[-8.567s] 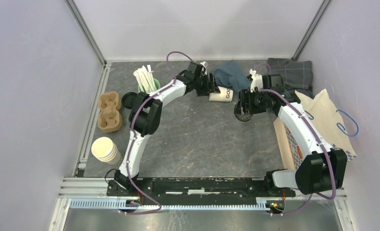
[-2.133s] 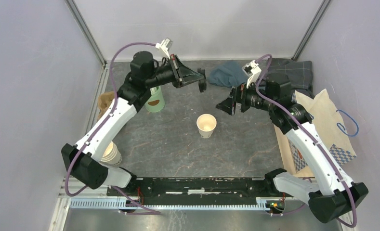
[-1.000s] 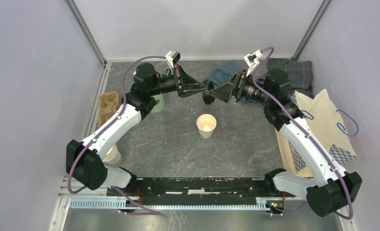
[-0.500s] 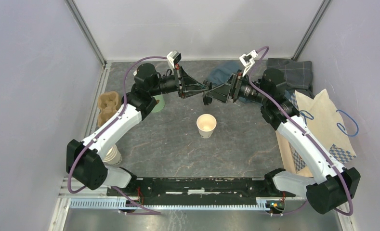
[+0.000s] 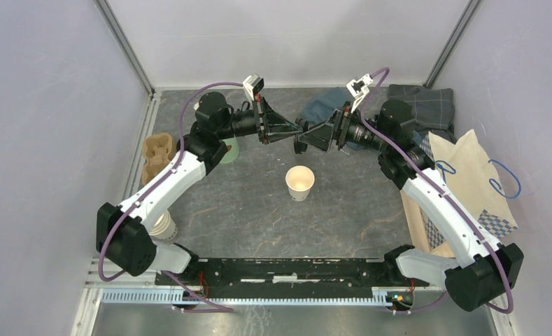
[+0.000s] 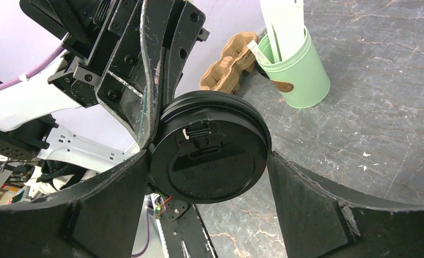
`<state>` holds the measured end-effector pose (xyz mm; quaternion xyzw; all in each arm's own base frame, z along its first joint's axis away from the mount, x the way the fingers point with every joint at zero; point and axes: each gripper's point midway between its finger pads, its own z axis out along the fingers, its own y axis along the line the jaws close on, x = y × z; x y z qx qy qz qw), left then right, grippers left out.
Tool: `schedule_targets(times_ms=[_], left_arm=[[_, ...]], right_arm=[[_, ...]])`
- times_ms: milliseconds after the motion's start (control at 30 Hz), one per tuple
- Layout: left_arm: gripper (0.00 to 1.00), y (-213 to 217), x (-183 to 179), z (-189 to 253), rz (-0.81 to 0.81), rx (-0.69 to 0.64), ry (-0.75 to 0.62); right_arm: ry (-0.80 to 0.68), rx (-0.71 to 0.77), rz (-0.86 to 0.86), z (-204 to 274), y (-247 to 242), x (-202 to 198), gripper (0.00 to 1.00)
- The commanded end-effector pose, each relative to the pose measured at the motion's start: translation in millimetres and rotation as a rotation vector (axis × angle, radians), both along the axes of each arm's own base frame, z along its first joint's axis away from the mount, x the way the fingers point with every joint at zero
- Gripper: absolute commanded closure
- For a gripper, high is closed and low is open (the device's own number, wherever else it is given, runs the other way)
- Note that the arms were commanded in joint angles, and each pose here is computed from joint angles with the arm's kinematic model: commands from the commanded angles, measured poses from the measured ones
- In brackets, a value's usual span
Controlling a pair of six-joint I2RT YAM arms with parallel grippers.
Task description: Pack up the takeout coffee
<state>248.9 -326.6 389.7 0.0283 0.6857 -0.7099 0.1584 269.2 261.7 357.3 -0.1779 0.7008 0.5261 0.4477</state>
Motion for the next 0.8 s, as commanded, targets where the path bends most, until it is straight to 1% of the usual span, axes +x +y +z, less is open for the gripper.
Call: schedule_targets(times_ms=[0, 233, 567, 700, 733, 767], left_arm=[[0.98, 0.6, -12.5, 12.3, -0.052, -0.033, -0.016], [0.98, 0.6, -14.2, 12.4, -0.057, -0.033, -0.016], [0.98, 0.3, -13.2, 12.8, -0.054, -0.035, -0.014], [0.98, 0.7, -13.1, 10.9, -0.05, -0.034, -0.005], [0.98, 0.8, -13.1, 10.3, -0.048, -0.034, -0.003], [0.95, 0.9, -13.0, 9.0, -0.046, -0.032, 0.002]], right_arm=[[-0.026, -0.028, -0.01, -5.6, 0.1, 3.3, 0.12], [-0.025, -0.046, 0.001, -12.2, 0.9, 3.5, 0.1], [-0.019, -0.052, 0.002, -13.6, 2.2, 3.0, 0.18], [-0.013, -0.057, -0.005, -15.4, 2.4, 3.0, 0.24], [-0.016, -0.057, -0.006, -14.8, 2.2, 2.4, 0.24], [-0.019, -0.058, -0.012, -14.2, 1.7, 2.9, 0.24]])
